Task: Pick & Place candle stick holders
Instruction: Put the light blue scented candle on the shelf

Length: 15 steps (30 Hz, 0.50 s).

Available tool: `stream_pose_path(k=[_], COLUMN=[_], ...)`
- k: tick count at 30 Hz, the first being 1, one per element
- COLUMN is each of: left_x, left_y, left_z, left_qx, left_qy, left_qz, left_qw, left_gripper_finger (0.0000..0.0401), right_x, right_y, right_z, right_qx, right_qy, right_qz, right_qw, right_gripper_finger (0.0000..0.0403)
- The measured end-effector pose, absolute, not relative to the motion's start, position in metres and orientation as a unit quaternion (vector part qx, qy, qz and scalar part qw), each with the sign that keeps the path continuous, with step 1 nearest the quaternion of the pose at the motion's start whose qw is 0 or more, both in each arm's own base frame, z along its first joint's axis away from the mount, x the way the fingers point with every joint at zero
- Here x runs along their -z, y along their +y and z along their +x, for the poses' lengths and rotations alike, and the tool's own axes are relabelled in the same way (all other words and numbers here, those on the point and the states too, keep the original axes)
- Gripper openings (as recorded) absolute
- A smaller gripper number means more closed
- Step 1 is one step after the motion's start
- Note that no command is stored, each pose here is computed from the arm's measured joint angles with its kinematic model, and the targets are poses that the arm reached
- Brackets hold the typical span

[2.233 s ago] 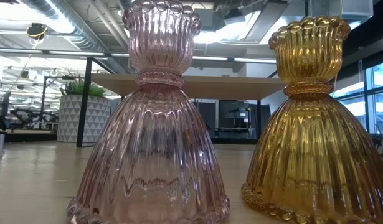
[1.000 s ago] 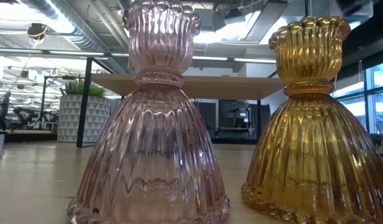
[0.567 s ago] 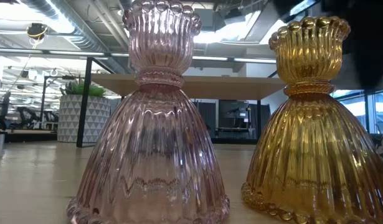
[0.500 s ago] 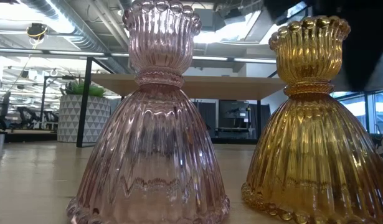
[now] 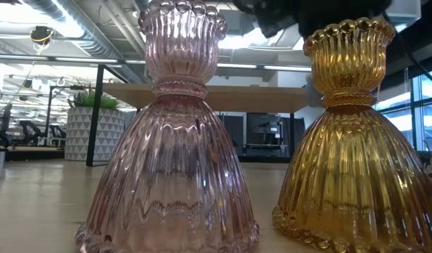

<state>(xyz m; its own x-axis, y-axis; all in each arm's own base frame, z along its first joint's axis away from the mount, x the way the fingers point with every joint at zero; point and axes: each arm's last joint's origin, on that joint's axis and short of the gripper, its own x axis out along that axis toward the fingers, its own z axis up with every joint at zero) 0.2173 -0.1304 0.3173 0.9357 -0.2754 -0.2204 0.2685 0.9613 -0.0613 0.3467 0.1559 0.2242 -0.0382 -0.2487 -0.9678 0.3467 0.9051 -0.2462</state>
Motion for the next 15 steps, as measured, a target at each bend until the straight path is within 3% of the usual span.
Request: stream_pose_path(k=[6, 15], left_x=[-0.293, -0.235], left_y=[-0.1, -0.035], left_z=[0.2, 0.163], left_qx=[0.02, -0.001], left_qy=[0.05, -0.035], left_qz=[-0.118, -0.292], left_qw=[0.992, 0.956], left_gripper_finger=[0.0003, 0.0003], right_x=[-0.247, -0.277], right_y=[0.158, 0.157], right_z=[0.354, 0.36], right_qx=[0.199, 0.18], right_qy=[0.662, 0.633], right_qz=[0.029, 0.005], right_qw=[0.722, 0.753], right_gripper_finger=[0.0303, 0.0303])
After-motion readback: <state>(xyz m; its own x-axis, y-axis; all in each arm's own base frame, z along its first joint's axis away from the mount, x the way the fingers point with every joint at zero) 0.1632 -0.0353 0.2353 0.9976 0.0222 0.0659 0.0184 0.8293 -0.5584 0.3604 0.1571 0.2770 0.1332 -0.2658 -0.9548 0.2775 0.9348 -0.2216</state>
